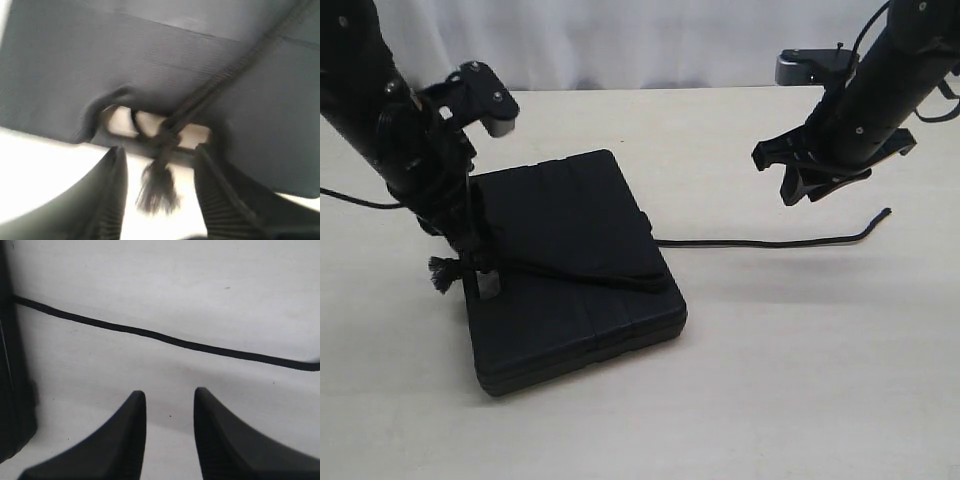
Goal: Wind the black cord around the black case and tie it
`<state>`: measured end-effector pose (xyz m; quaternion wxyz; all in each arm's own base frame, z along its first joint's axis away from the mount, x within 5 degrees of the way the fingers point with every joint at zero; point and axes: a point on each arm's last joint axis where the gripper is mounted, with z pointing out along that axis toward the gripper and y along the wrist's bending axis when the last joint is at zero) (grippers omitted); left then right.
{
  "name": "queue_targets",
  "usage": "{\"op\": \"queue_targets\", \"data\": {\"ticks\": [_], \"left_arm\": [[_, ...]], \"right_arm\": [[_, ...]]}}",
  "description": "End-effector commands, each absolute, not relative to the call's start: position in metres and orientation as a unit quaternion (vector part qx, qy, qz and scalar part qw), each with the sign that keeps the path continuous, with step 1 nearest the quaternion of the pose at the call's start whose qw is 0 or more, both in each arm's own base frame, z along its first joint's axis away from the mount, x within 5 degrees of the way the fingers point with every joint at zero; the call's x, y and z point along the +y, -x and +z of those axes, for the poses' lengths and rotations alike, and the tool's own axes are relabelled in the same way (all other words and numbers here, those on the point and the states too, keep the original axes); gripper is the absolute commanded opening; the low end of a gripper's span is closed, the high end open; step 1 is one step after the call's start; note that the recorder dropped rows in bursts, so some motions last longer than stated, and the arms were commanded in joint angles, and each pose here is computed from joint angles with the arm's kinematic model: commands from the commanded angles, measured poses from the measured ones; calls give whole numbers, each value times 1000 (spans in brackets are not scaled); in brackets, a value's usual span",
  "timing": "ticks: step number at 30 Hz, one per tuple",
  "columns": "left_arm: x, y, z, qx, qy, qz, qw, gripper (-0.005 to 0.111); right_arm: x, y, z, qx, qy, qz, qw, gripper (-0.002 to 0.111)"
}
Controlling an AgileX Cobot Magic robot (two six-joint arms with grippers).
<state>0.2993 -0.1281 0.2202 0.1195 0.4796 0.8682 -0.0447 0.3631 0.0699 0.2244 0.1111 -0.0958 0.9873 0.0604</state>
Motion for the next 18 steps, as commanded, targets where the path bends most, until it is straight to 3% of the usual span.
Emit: {"op": "queue_targets", "data": {"ticks": [1, 5, 18], "left_arm": [[-138, -293, 201, 774, -608, -73, 161, 41], [-135, -285, 184, 709, -680, -56, 177, 45], [-133, -298, 152, 716, -666, -6, 208, 47]], "right_arm": [[69, -362, 224, 988, 94, 61, 107, 31], [69, -363, 224, 987, 94, 61, 114, 31], [70, -363, 224, 987, 95, 61, 116, 31]]}}
